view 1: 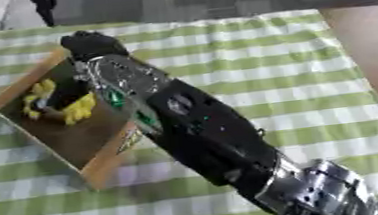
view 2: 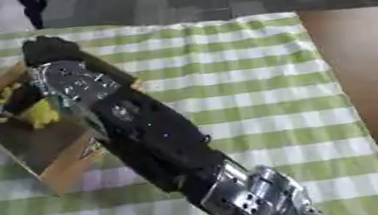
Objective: Pick up objects on the table and place them in the box.
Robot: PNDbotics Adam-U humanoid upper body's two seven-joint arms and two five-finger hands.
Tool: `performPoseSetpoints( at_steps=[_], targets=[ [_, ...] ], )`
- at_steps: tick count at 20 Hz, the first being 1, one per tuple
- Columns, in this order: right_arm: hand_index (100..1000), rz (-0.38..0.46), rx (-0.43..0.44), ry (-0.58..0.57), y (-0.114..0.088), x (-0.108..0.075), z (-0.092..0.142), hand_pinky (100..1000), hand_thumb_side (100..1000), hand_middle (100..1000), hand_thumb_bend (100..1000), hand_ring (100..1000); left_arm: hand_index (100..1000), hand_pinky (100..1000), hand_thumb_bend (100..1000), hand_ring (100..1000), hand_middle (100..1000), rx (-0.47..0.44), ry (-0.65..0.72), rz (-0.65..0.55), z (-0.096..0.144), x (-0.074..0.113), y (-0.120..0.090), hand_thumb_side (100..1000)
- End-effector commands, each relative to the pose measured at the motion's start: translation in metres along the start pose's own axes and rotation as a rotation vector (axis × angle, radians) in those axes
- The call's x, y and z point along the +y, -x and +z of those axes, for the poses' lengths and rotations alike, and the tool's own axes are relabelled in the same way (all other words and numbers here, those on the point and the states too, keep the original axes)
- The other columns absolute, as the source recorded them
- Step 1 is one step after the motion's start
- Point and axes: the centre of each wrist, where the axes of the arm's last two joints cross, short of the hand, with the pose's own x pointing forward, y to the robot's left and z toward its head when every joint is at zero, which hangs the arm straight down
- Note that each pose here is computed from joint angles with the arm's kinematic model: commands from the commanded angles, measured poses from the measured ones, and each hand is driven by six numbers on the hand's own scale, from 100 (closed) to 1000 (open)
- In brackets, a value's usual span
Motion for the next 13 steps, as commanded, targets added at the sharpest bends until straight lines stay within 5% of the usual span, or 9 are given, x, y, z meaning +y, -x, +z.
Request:
performPoseSetpoints(
  at_steps=[1,3,7,10,13],
  targets=[
    [952,-0.032,-0.047,0.096,-0.002,-0.034,0.012,867,794,805,530,927,722,732,100,649,602,-0.028,0.012,-0.018,-0.005,0.003,-0.008,898],
    [946,-0.04,-0.074,0.143,0.001,-0.045,0.018,865,827,793,388,921,722,732,100,649,602,-0.027,0.009,-0.021,-0.005,0.003,-0.008,898],
    [928,-0.058,-0.136,0.233,0.012,-0.062,0.032,866,883,777,281,914,722,732,100,649,603,-0.025,0.005,-0.026,-0.004,0.005,-0.008,897],
    [912,-0.086,-0.174,0.307,0.026,-0.073,0.043,860,915,767,122,906,722,732,100,648,603,-0.023,0.001,-0.031,-0.002,0.006,-0.008,896],
    [901,-0.113,-0.203,0.372,0.041,-0.079,0.055,856,925,761,100,901,723,732,100,648,603,-0.022,-0.003,-0.037,-0.001,0.007,-0.008,896]
  ],
)
